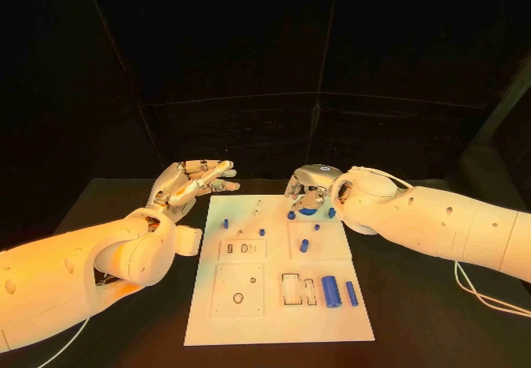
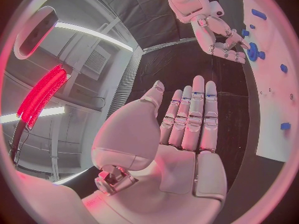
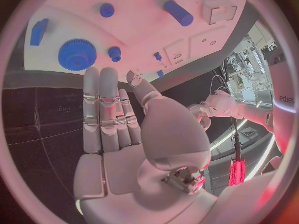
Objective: Assemble the parts on the task board
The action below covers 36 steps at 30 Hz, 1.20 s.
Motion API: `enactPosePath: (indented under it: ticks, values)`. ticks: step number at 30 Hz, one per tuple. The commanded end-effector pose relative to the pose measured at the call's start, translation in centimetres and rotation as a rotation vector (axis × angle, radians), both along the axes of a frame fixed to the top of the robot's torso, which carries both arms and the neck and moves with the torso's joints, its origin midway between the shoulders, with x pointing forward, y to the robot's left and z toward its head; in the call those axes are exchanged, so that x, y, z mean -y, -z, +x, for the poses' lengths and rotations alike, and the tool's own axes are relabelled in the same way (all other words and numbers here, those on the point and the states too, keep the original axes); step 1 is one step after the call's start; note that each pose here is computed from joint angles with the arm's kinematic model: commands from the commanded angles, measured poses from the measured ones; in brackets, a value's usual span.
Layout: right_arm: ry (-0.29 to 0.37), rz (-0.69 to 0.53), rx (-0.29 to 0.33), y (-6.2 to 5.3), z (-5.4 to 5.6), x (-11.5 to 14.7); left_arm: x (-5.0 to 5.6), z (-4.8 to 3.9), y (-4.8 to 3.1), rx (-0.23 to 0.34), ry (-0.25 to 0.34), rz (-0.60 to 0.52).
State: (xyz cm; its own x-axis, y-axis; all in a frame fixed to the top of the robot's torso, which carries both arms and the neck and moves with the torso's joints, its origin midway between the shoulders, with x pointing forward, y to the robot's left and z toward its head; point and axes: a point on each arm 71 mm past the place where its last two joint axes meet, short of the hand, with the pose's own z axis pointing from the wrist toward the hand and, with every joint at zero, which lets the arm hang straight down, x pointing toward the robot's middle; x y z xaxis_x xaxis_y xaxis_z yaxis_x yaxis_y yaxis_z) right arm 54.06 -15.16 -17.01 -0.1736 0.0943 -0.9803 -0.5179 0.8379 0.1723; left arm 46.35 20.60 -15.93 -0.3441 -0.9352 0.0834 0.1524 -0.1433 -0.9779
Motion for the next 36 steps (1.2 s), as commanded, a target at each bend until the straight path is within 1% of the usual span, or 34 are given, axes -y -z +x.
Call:
enactPosePath:
  ticks: [1, 13, 36]
  values:
    - [0.014, -0.091, -0.017, 0.2, 0.2, 0.0, 0.3, -0.19, -0.20, 0.008, 0.032, -0.004]
    - [0.005, -0.157, -0.064, 0.8, 0.3, -0.4, 0.1, -0.19, -0.17, 0.001, 0.035, -0.009]
    - [-0.019, -0.172, -0.097, 1.1, 0.6, -1.1, -0.1, -0.29, -0.23, -0.015, 0.036, -0.021]
